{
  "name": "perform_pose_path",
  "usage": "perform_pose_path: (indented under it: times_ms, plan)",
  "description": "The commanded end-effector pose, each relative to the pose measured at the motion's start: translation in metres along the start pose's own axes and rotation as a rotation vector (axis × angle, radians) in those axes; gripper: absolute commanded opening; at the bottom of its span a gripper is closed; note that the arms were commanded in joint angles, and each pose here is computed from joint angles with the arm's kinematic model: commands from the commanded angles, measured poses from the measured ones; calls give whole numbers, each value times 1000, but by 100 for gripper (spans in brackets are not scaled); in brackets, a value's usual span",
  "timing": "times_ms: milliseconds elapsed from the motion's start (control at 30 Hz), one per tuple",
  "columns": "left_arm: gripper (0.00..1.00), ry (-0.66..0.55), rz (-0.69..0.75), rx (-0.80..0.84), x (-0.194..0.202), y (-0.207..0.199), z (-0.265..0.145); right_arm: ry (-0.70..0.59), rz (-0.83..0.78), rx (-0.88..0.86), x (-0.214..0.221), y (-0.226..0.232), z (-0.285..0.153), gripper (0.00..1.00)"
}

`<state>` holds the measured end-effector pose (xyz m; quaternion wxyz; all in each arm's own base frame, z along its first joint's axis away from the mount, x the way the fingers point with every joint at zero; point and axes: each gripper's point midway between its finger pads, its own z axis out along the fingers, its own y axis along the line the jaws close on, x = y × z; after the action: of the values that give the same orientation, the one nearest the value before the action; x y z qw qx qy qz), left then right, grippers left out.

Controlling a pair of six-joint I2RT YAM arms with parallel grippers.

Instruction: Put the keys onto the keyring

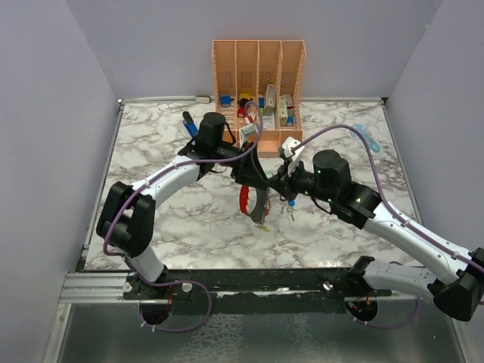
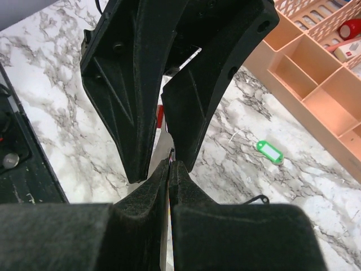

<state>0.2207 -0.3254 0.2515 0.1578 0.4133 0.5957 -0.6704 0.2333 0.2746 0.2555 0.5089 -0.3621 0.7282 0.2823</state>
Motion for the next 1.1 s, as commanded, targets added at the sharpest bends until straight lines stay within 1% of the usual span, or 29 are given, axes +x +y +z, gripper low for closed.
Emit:
perform_pose_path:
  times_ms: [0,167,433,667,800,1067]
  plan:
    - [43,27,76,70,2,-13,0,-79,78,17,-32,2,-10,1]
    - [43,35,107,77,4,-14,-1,-64,139,59,-33,-3,-13,1]
    - [41,38,127,76,5,-14,-1,-97,172,50,-43,0,-19,1]
    - [34,42,169,91,4,-20,-2,-123,194,42,-43,3,-23,1]
    - [28,41,184,90,2,-21,-2,-130,204,14,-42,8,-21,1]
    - [27,42,199,110,2,-25,-3,-142,213,-20,-39,13,-18,1]
